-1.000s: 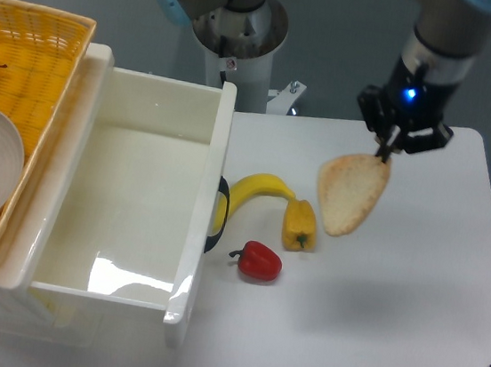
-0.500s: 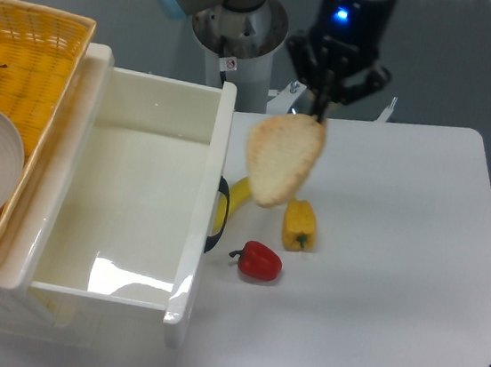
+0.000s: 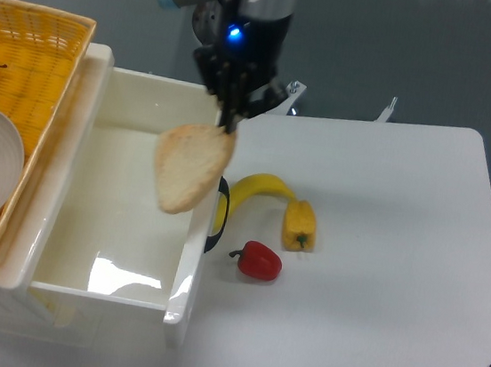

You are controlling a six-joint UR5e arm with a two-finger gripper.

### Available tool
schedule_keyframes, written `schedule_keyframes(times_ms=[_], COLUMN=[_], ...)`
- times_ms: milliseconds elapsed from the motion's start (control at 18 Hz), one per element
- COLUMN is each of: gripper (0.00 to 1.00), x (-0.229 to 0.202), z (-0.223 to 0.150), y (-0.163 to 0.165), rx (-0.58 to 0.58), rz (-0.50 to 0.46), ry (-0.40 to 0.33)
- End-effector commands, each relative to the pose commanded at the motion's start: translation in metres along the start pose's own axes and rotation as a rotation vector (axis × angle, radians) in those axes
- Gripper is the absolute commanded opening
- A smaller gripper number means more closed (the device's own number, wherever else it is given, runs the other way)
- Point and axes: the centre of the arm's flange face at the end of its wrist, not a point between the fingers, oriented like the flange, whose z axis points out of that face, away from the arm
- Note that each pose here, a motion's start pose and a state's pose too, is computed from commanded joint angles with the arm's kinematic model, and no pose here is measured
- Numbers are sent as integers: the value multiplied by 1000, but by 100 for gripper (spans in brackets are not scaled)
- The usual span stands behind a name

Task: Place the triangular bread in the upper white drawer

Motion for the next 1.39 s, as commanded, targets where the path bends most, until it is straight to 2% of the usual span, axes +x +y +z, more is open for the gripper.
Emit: schedule_keyframes(times_ms=[500,556,611,667,778,889,1000,1111,1389], gripper=[1,17,27,42,57,80,94,97,97], x=[9,10,9,7,5,5,4,2,-8], z=[60,65,70,75,83,82,81,77,61], y=[-34,-36,-37,-37,-38,-39,-41,-43,-37], rx=[-53,-59,-65,-69,-77,-74,-62,-44,-24], rz=[53,57,57,54,53,61,60,62,40], ry=[36,42,49,53,63,60,45,26,4])
